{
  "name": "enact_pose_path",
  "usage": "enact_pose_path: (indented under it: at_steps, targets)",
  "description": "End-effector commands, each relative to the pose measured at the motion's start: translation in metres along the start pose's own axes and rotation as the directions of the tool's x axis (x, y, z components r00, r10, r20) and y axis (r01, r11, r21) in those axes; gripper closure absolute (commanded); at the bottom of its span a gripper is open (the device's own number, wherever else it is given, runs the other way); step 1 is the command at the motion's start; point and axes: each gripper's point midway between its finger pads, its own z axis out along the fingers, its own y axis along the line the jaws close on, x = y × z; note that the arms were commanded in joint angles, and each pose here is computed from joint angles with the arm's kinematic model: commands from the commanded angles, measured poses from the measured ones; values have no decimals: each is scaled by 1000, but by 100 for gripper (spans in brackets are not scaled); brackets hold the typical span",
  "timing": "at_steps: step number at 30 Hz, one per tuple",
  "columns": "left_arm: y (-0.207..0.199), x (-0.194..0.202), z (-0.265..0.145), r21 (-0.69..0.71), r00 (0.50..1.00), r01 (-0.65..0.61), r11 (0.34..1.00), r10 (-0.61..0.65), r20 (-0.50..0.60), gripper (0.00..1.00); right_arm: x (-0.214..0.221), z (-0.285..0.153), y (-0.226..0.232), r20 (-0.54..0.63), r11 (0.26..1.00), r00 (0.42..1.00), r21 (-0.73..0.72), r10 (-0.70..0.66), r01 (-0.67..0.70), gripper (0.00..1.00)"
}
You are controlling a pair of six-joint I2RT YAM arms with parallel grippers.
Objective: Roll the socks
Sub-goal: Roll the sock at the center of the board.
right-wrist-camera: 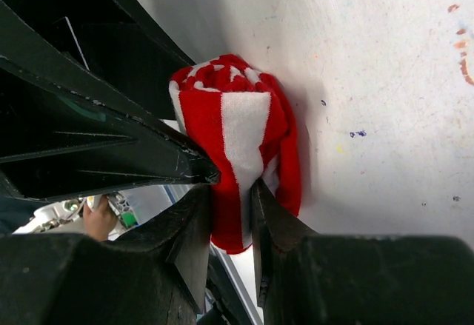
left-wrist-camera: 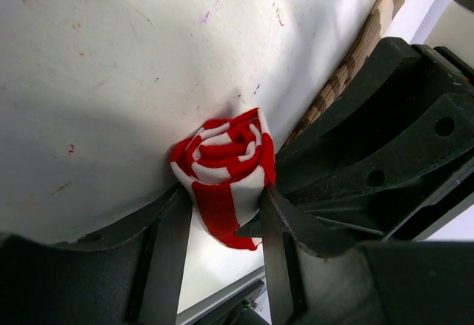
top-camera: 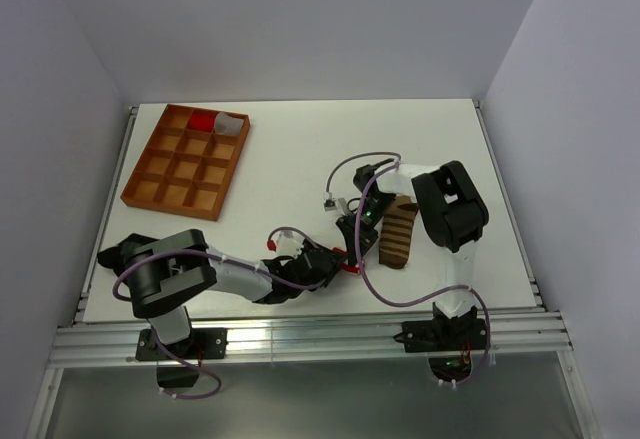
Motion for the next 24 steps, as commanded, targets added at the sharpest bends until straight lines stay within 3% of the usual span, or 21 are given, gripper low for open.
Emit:
enact_pose_path:
  at_steps: [1,6,10,17,20,24]
  targets:
    - [50,-20,10,-177,992,-76,981,92,84,55,20,9,-42,-121,989,991,124,-65,80,88]
    - [55,-21,15,-223,990,-94,970,116,84,62,25,9,-39,-138,990,988,107,-71,86,88]
    - [62,-22,23,-285,986,-119,951,146,75,81,26,8,-38,-137,990,988,107,-76,92,87]
    - [67,-29,26,-321,983,-144,936,173,65,100,28,8,-38,-142,989,986,107,-82,97,85]
    - [72,-34,25,-347,979,-158,925,193,68,100,26,7,-40,-132,986,988,129,-84,101,78]
    - [75,-38,25,-357,977,-165,919,203,71,100,19,-1,-42,-99,978,992,184,-84,101,60]
